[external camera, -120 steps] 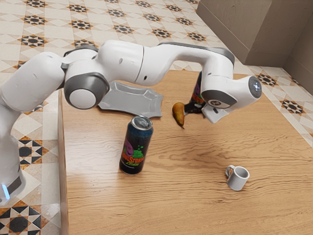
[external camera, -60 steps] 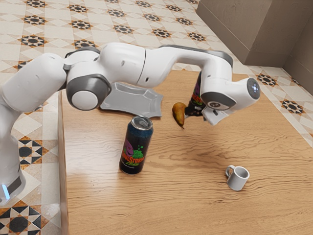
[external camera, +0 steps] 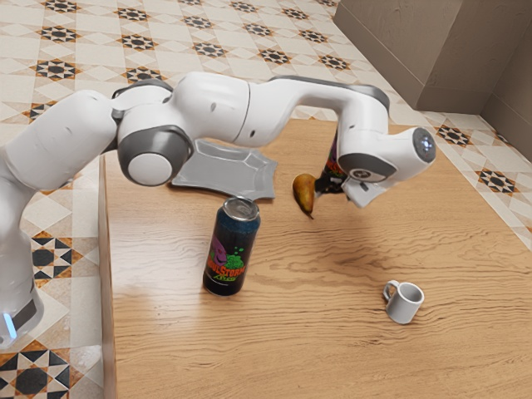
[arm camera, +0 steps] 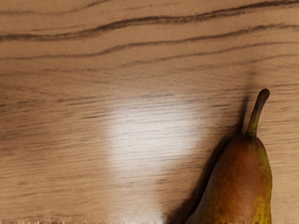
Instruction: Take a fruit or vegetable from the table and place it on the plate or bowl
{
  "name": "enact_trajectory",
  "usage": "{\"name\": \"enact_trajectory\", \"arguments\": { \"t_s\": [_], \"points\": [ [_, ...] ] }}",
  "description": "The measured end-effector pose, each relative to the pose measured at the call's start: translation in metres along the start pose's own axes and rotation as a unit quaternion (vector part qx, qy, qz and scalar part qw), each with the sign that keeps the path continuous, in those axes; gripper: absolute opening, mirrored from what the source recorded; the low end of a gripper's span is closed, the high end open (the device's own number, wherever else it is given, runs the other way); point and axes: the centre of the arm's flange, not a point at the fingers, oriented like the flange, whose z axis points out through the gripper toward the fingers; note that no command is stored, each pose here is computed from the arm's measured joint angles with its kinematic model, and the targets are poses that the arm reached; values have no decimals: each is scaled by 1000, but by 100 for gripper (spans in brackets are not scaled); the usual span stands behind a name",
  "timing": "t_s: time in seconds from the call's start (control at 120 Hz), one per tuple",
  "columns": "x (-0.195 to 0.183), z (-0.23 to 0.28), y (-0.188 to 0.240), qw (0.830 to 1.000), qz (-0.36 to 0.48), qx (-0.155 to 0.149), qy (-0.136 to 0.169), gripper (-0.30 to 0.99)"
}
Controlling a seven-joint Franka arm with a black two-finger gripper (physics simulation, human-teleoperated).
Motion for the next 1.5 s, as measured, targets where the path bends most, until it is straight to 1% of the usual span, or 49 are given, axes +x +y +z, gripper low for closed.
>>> {"name": "enact_trajectory", "arguments": {
  "t_s": [0.15,0.275,0.375,0.575,0.692,0.783,0.942,1.008,1.108,1.217,1.375,1.5],
  "points": [
    [7,-5,-1,1000,4,7,2,69],
    [16,-5,4,1000,7,-12,10,69],
    [12,3,7,999,3,-29,14,69],
    [11,22,6,999,-1,-52,15,69],
    [7,30,5,998,-5,-58,15,69],
    [3,25,6,998,-9,-55,13,69],
    [-11,12,10,999,-20,-48,7,69],
    [-29,6,15,998,-36,-47,-7,69],
    [-37,1,18,997,-42,-50,-31,69],
    [-51,7,20,996,-54,-60,-47,69],
    [-60,25,20,994,-61,-77,-51,69],
    [-60,31,19,994,-61,-80,-50,69]
  ]
}}
